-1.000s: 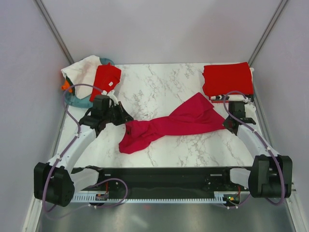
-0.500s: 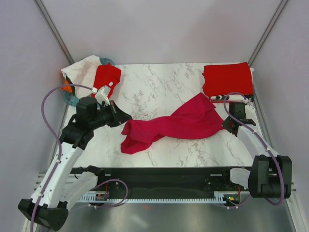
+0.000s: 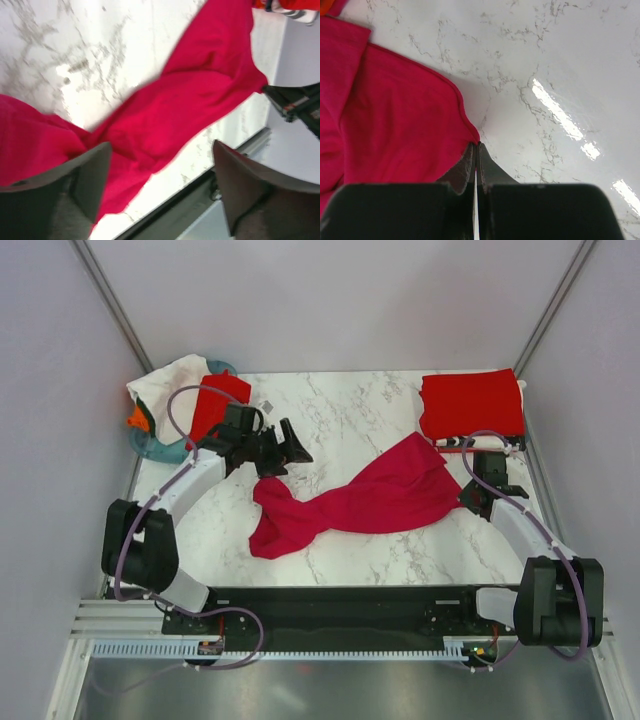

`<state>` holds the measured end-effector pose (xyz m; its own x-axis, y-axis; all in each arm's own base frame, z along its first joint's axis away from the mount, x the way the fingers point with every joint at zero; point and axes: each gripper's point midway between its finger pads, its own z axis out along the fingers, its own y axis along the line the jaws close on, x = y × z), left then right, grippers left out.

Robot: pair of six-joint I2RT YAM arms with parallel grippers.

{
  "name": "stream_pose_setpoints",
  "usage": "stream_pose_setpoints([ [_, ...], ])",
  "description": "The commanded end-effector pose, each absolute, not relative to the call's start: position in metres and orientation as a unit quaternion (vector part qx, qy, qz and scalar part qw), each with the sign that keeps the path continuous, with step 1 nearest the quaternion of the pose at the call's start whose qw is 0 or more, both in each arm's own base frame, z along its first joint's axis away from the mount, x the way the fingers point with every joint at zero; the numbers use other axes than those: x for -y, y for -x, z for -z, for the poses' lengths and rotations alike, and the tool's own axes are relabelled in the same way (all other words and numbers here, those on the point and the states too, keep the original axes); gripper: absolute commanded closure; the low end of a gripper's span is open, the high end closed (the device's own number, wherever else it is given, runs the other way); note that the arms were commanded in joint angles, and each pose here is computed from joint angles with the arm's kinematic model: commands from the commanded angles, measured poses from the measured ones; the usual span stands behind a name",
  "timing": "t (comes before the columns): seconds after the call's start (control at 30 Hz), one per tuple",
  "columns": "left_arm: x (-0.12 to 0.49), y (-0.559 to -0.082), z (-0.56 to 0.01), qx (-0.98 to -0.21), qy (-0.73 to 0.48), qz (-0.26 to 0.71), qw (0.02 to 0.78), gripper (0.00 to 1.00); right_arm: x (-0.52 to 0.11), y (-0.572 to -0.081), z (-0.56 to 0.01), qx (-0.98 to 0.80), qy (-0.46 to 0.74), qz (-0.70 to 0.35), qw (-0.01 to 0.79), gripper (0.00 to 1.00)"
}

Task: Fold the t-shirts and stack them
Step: Flatten the tshirt out

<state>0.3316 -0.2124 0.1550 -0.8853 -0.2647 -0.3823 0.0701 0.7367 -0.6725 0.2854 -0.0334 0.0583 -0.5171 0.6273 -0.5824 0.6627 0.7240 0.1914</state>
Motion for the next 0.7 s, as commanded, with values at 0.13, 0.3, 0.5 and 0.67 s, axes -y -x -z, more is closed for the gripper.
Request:
stream_pose_setpoints([
  [0.13, 0.194, -0.353, -0.184, -0.895, 0.038, 0.298, 0.329, 0.02, 0.032, -0.288, -0.057, -0.869, -0.367, 0.019, 0.330, 1.00],
  [0.3, 0.143, -0.316, -0.165, -0.904, 0.072, 0.209, 0.365, 0.09, 0.029, -0.287, -0.052, -0.874, -0.364, 0.013, 0.322, 1.00],
  [0.5, 0.127, -0.274, -0.138, -0.911, 0.094, 0.204, 0.347, 0.21, 0.026, -0.289, -0.050, -0.877, -0.358, 0.005, 0.320, 1.00],
  [0.67, 0.105, -0.263, -0.102, -0.917, 0.157, 0.169, 0.324, 0.31, 0.021, -0.291, -0.049, -0.878, -0.357, -0.008, 0.319, 1.00],
])
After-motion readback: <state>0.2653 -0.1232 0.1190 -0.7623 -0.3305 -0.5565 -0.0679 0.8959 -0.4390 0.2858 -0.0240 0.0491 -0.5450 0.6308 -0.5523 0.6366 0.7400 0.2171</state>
